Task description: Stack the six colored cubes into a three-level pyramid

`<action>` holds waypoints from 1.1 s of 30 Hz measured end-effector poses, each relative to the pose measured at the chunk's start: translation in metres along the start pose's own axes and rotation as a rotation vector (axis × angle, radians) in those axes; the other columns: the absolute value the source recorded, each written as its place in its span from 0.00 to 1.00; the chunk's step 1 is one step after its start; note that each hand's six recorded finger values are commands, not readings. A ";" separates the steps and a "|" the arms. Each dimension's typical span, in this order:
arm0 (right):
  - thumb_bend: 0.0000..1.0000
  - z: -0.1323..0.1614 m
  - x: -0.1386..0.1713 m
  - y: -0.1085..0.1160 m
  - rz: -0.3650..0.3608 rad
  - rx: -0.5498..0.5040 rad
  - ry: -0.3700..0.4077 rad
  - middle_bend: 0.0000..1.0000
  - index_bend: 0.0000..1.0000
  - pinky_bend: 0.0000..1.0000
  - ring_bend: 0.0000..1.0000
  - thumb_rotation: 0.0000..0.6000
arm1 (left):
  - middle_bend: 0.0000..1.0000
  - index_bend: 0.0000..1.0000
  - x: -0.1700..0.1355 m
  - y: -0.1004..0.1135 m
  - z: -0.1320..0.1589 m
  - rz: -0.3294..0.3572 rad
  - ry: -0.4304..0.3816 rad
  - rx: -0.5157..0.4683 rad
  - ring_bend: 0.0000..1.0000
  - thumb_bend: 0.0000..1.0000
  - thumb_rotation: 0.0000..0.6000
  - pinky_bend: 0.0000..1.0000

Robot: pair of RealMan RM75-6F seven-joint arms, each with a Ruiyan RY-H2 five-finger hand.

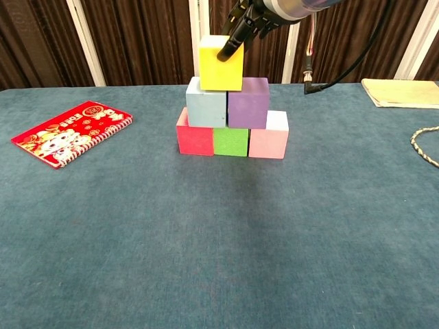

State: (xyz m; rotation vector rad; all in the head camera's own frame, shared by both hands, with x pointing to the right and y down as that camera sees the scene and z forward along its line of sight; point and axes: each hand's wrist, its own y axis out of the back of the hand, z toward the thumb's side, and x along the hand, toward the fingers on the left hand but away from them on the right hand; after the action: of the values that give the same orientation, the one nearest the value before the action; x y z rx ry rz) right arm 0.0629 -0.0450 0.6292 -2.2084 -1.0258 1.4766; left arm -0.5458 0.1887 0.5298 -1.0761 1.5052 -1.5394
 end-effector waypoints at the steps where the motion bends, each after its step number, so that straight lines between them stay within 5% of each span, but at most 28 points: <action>1: 0.38 0.000 0.000 0.000 0.000 0.000 0.000 0.38 0.34 0.00 0.24 1.00 | 0.06 0.16 0.000 0.000 0.000 0.000 0.000 0.001 0.00 0.32 1.00 0.00; 33: 0.29 -0.003 0.000 -0.001 0.011 0.011 0.000 0.31 0.19 0.00 0.20 1.00 | 0.06 0.16 0.001 -0.001 0.000 0.000 0.006 0.004 0.00 0.32 1.00 0.00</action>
State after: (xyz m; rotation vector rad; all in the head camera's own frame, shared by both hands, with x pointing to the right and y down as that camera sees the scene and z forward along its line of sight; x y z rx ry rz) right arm 0.0649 -0.0441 0.6311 -2.2094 -1.0046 1.4838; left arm -0.5461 0.1879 0.5312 -1.0702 1.5053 -1.5463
